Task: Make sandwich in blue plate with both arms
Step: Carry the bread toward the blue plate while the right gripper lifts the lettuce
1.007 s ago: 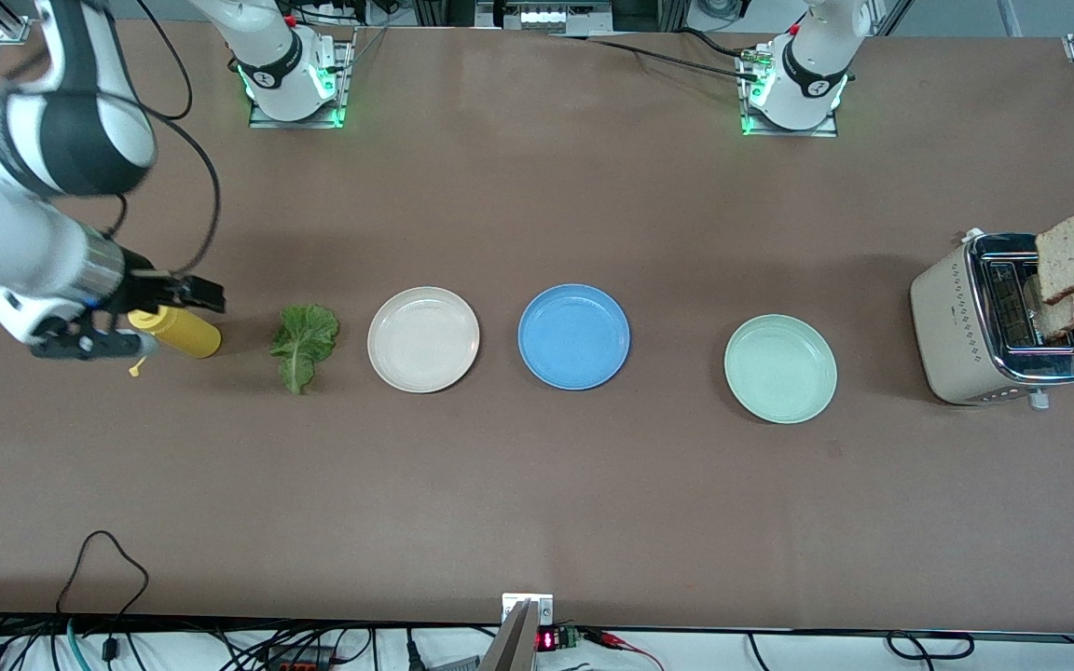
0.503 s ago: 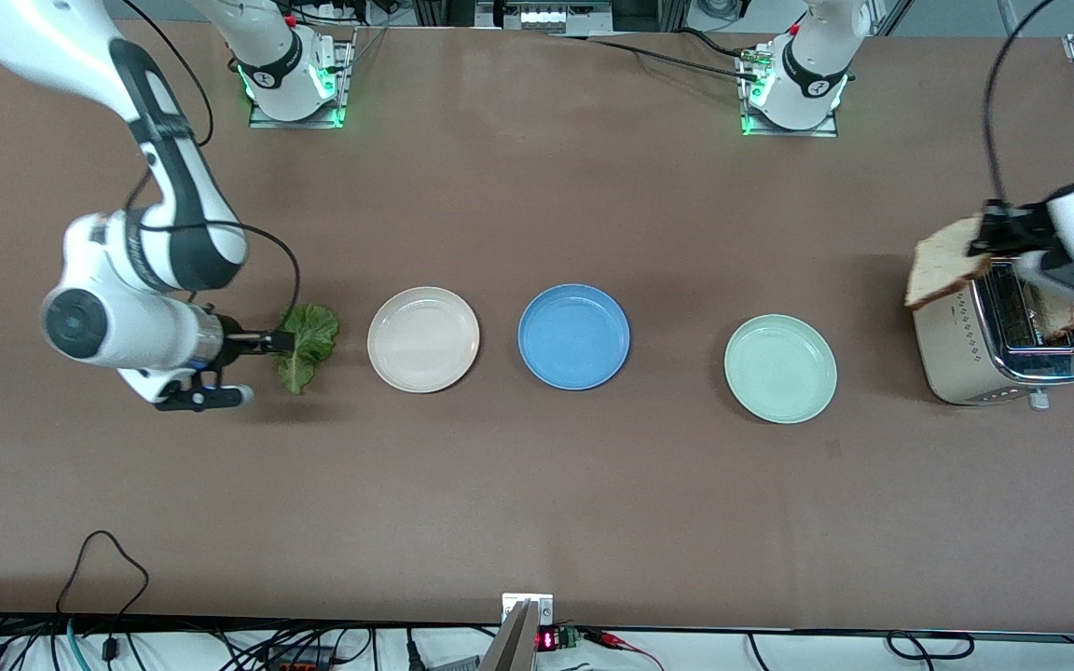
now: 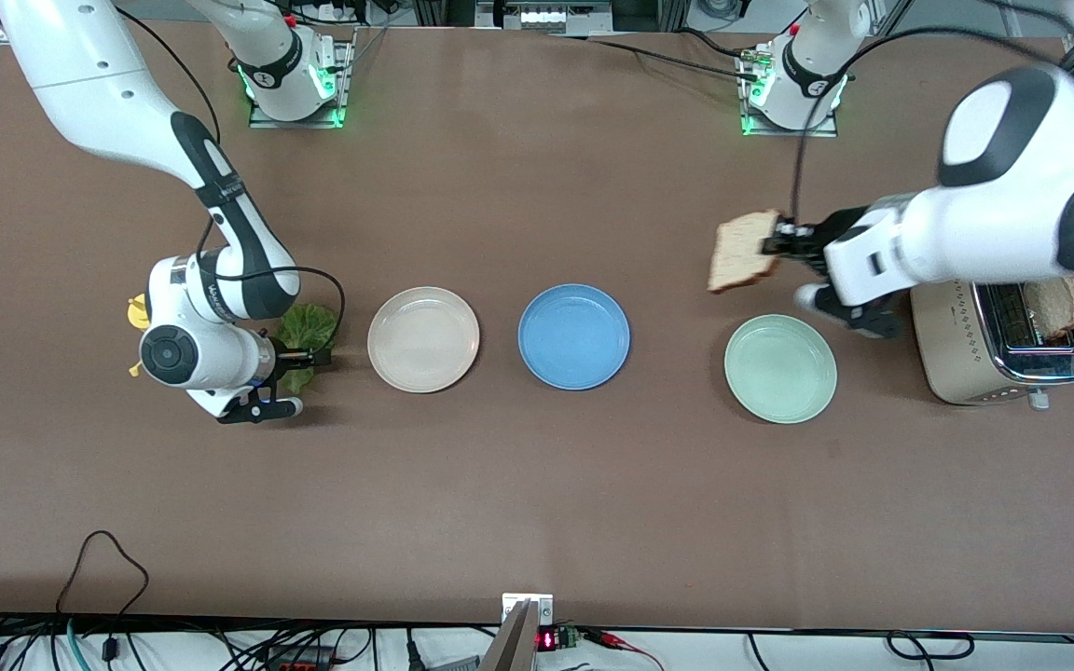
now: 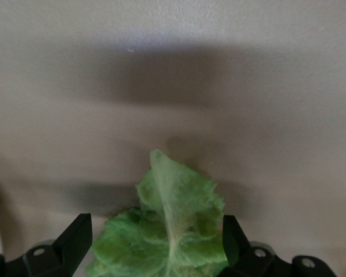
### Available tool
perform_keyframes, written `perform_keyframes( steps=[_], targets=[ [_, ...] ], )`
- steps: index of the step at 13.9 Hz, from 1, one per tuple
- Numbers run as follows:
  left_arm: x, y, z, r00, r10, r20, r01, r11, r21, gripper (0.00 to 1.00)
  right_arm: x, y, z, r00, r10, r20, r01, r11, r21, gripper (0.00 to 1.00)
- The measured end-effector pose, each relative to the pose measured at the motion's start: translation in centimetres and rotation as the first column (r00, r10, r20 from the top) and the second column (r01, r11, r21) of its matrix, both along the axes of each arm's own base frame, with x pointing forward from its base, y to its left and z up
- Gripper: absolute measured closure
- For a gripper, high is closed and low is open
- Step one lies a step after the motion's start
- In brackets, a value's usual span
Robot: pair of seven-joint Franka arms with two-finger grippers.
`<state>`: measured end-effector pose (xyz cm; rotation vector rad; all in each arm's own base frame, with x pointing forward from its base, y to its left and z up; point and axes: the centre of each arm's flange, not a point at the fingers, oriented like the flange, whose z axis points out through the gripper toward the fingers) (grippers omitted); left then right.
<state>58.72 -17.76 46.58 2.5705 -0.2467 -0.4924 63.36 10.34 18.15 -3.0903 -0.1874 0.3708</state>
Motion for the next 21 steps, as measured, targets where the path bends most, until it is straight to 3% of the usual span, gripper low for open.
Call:
perform_keyframes(
  steps=[1, 5, 9, 10, 13, 15, 18, 21],
  targets=[
    [0.6, -1.4, -1.4, 0.999, 0.030, -0.024, -0.031, 0.997, -0.072, 0.92, 0.0, 0.0, 0.0, 1.000, 0.005, 0.002, -0.005, 1.000, -0.002, 0.00],
    [2.6, -6.5, -6.9, 0.988, 0.141, -0.068, -0.154, 0.953, -0.261, 0.92, 0.4, -0.1, 0.7, 0.998, 0.052, 0.019, -0.051, 0.999, -0.018, 0.45],
    [1.7, -9.6, -13.8, 0.993, 0.122, 0.012, -0.105, 0.897, -0.429, 0.92, 0.5, -0.2, 0.8, 0.997, 0.067, 0.024, -0.066, 0.997, -0.027, 0.89],
    [1.5, -9.5, -15.9, 0.992, 0.121, 0.039, -0.089, 0.882, -0.463, 0.92, 0.5, -0.2, 0.8, 0.997, 0.067, 0.024, -0.066, 0.997, -0.028, 0.96],
    [1.0, -9.0, -22.0, 0.981, 0.161, 0.112, -0.075, 0.835, -0.545, 0.92, 0.5, -0.2, 0.8, 0.997, 0.067, 0.024, -0.066, 0.997, -0.028, 0.96],
    [0.5, -8.8, -25.0, 0.975, 0.182, 0.128, -0.076, 0.813, -0.577, 0.92, 0.6, -0.2, 1.0, 0.997, 0.066, 0.028, -0.066, 0.997, -0.028, 0.96],
    [-0.4, -8.9, -28.0, 0.971, 0.216, 0.102, -0.111, 0.785, -0.610, 0.92, 1.3, -0.2, 2.9, 0.996, 0.067, 0.063, -0.066, 0.997, -0.027, 0.96],
    [-1.0, -9.4, -29.2, 0.970, 0.228, 0.085, -0.131, 0.785, -0.606, 0.92, 1.9, 0.3, 7.5, 0.985, 0.129, 0.113, -0.128, 0.992, -0.022, 0.96]
  ],
)
